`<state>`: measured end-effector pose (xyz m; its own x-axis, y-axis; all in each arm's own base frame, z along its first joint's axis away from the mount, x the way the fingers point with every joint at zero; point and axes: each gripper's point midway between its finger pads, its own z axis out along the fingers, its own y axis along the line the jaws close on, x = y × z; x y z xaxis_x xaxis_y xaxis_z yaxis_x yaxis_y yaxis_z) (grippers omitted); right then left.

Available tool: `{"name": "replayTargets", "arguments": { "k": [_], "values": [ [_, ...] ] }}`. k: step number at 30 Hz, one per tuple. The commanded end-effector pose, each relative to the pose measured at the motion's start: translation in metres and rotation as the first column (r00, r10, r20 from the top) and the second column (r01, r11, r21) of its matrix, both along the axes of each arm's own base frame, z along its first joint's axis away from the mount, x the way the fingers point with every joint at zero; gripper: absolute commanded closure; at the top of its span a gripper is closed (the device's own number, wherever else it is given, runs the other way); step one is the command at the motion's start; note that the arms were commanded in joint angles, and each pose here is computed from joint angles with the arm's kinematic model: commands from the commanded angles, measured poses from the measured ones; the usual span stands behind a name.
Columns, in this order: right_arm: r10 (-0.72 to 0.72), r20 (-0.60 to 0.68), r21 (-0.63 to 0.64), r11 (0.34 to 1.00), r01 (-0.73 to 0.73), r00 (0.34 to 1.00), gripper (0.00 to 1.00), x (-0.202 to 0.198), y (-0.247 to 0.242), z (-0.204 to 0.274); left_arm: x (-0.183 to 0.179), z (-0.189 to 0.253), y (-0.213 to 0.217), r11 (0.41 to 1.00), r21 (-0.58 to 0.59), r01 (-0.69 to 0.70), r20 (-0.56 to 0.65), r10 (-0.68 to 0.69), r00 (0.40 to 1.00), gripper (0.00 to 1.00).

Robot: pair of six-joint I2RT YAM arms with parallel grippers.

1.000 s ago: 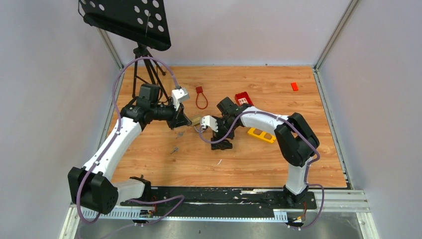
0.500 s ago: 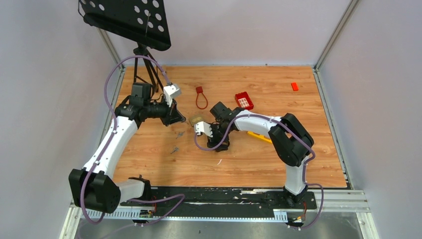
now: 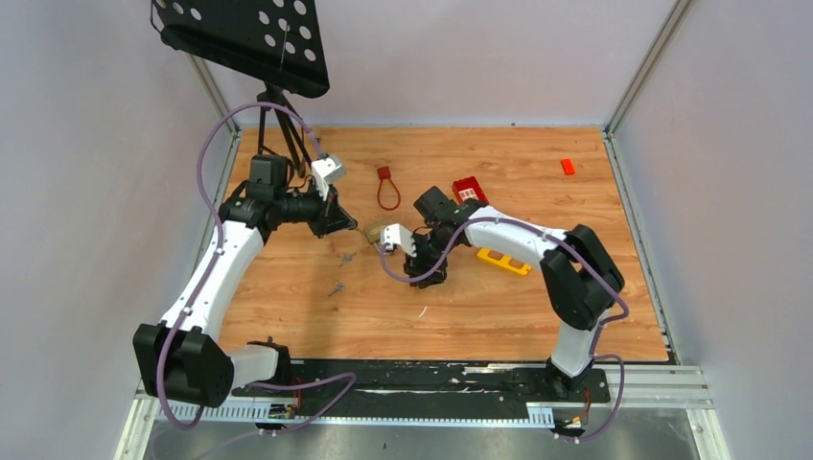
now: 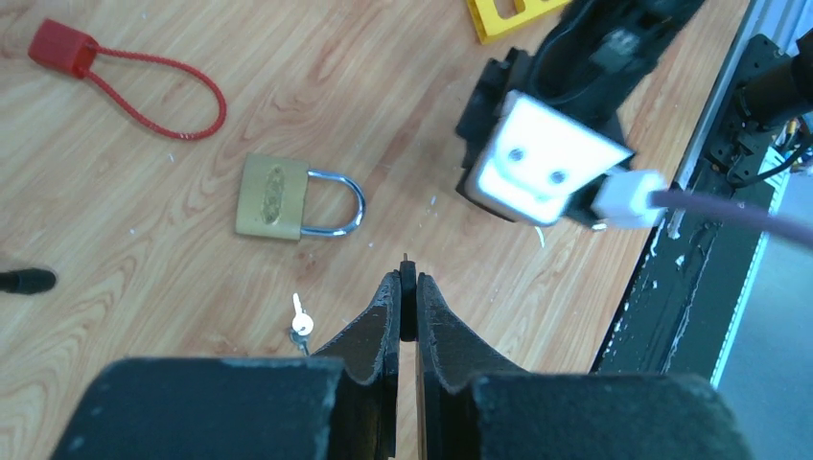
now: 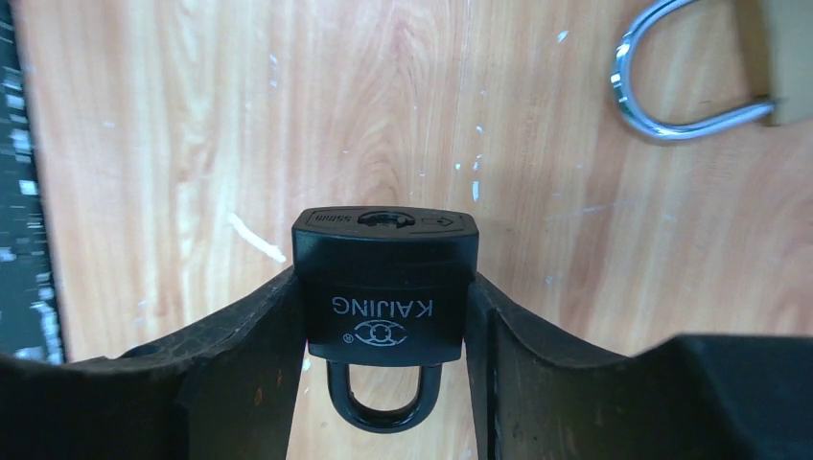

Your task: Unlock with the key

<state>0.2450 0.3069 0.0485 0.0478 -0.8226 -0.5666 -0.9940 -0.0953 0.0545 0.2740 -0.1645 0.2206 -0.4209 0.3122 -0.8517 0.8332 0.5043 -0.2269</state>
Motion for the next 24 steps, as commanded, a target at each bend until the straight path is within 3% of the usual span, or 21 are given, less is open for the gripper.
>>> {"name": "replayTargets", "arguments": {
  "k": [1,5,8,12,24],
  "values": [
    [0.049,0.056,0.271,0.961,-0.062,0.997,1.00,-0.009,0.025,0.123,0.016,0.031,-0.009,0.998,-0.061,0.032,0.051,-0.029,0.998,1.00],
    [0.220,-0.010,0.363,0.910,-0.201,0.976,1.00,-0.048,0.024,0.175,0.026,0.041,-0.017,0.993,-0.101,0.059,0.021,-0.057,0.998,1.00],
    [0.421,-0.047,0.468,0.811,-0.352,0.906,1.00,-0.090,0.017,0.208,0.031,0.048,-0.021,0.989,-0.125,0.074,0.006,-0.074,0.997,1.00],
    [0.535,-0.067,0.528,0.735,-0.425,0.842,1.00,-0.122,0.010,0.232,0.034,0.053,-0.024,0.987,-0.141,0.079,0.019,-0.077,0.997,1.00],
    [0.571,0.028,0.439,0.730,-0.523,0.820,1.00,-0.140,0.020,0.222,0.001,0.054,-0.020,0.983,-0.126,0.133,0.071,-0.125,0.990,1.00]
  ]
}}
